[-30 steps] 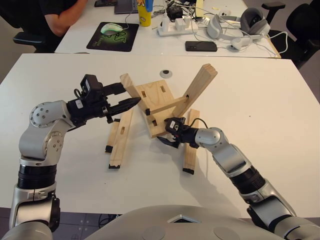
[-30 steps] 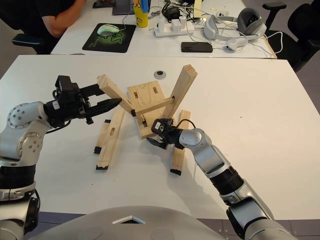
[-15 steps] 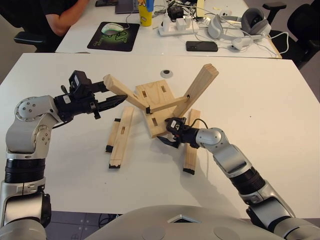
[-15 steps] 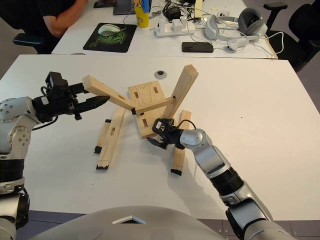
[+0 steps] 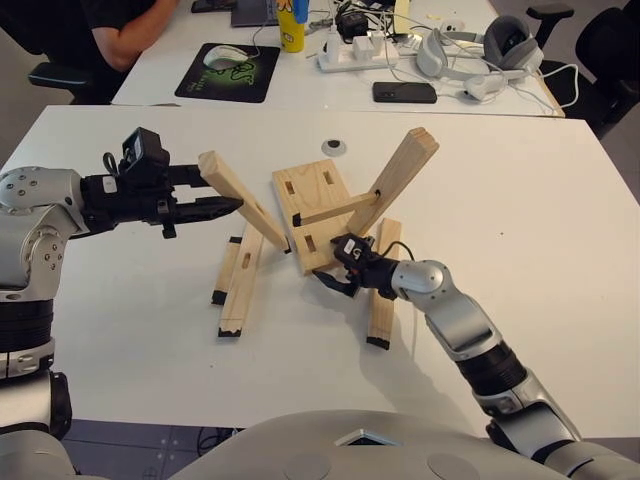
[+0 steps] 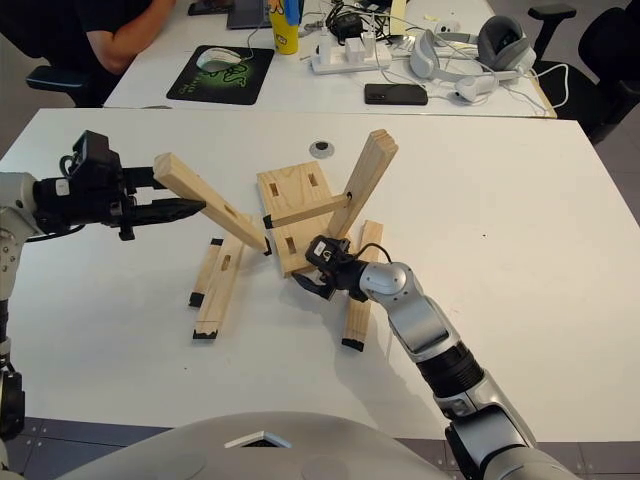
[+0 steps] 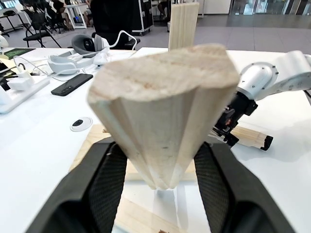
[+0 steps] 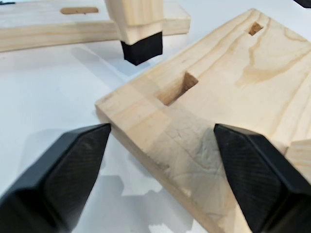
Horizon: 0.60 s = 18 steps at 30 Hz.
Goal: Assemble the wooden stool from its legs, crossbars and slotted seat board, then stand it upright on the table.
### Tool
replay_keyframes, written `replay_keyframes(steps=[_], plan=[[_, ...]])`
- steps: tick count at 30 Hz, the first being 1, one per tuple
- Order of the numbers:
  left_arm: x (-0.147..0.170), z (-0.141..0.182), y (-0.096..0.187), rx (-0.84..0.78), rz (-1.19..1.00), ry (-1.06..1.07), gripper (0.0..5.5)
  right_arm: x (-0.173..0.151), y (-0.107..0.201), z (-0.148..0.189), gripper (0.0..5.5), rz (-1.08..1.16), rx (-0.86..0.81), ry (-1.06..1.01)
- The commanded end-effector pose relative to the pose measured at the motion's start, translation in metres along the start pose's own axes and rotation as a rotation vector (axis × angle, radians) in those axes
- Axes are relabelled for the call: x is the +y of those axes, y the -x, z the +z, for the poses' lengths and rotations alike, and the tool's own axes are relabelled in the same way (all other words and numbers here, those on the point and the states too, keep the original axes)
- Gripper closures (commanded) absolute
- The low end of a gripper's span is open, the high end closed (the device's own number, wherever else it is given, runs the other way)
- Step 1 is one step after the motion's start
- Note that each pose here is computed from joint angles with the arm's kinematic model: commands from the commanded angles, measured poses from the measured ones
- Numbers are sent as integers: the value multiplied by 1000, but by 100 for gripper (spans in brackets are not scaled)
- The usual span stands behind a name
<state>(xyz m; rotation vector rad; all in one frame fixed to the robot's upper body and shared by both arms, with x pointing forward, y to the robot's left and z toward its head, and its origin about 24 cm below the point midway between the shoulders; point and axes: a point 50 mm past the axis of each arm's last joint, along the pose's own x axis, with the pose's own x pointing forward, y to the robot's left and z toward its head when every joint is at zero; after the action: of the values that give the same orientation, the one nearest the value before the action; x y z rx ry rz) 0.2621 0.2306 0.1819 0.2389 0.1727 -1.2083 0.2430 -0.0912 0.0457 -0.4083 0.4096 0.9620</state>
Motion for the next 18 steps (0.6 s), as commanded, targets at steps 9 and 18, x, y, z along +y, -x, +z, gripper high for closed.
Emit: replay_keyframes(steps=[9,18], plan=[[-6,17,-3,-96,27,-11,343,5,0,-24,157,19,112,-74],[-9,18,-6,-112,19,9,343,4,-2,-22,157,26,107,-67]])
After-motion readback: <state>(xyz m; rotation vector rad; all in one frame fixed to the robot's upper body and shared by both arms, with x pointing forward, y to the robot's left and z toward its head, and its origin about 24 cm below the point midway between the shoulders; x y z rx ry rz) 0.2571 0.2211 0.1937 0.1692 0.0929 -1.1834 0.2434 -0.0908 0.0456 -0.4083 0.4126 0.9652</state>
